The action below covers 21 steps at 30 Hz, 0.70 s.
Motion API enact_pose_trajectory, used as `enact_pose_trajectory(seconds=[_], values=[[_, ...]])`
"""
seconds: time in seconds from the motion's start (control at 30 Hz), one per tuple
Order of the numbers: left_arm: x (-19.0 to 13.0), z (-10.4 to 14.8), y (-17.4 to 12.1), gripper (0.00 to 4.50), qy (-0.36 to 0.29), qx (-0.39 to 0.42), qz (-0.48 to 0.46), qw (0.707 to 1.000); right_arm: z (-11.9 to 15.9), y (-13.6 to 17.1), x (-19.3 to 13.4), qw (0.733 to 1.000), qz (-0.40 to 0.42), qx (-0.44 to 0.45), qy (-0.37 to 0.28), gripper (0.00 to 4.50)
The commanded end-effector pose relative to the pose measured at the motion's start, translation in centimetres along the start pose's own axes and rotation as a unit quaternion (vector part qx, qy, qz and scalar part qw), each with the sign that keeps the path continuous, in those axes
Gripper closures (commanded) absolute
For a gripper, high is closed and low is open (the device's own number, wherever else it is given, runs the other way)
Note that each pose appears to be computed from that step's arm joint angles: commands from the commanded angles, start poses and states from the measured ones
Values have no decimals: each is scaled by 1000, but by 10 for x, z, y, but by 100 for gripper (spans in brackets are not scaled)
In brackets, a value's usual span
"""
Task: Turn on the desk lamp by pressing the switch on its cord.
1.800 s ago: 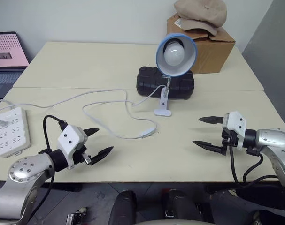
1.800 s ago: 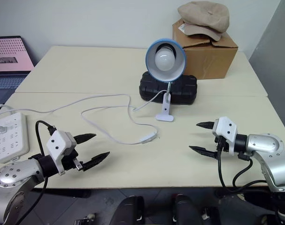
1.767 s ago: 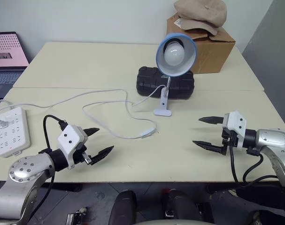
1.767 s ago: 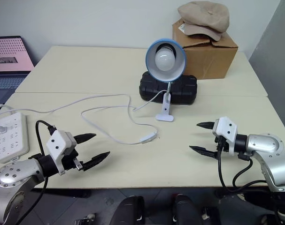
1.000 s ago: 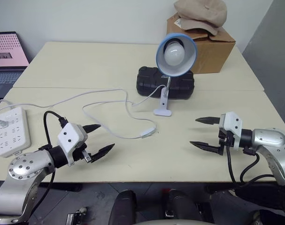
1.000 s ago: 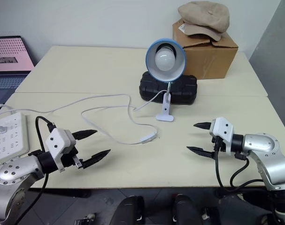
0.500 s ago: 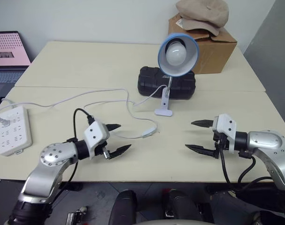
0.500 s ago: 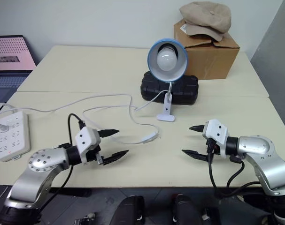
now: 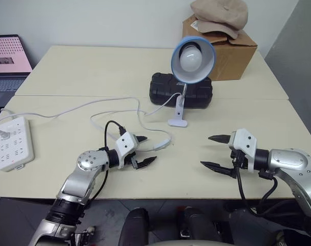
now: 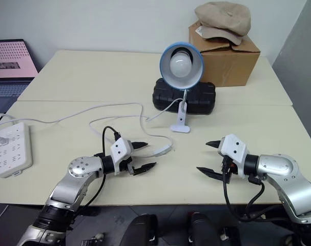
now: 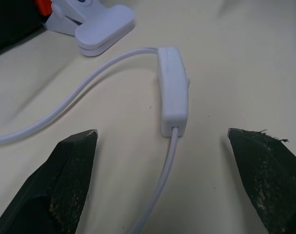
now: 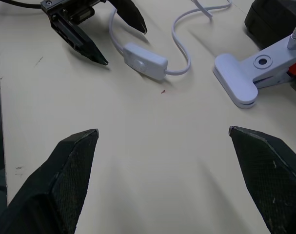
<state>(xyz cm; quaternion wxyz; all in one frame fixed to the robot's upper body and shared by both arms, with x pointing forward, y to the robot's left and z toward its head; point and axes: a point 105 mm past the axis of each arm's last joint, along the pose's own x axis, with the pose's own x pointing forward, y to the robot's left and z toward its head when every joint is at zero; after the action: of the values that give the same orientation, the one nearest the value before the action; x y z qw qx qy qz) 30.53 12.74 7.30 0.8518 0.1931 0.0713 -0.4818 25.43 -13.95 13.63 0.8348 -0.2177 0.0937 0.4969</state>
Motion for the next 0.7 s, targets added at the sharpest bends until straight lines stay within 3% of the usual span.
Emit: enact_pose_trajectory(seconds=[0.03, 0.17, 0.27, 0.7], values=[[7, 11, 4, 4, -21, 23, 3, 1000, 13, 0, -3, 1000, -3, -17, -17, 0], [11, 13, 6, 4, -34, 21, 2, 999, 14, 0, -3, 1000, -3, -19, -15, 0], [13, 17, 7, 47, -44, 21, 2, 999, 14, 1, -3, 1000, -3, -21, -13, 0], [16, 19, 1, 342, -51, 20, -19, 998, 20, 3, -1, 1000, 4, -23, -20, 0]])
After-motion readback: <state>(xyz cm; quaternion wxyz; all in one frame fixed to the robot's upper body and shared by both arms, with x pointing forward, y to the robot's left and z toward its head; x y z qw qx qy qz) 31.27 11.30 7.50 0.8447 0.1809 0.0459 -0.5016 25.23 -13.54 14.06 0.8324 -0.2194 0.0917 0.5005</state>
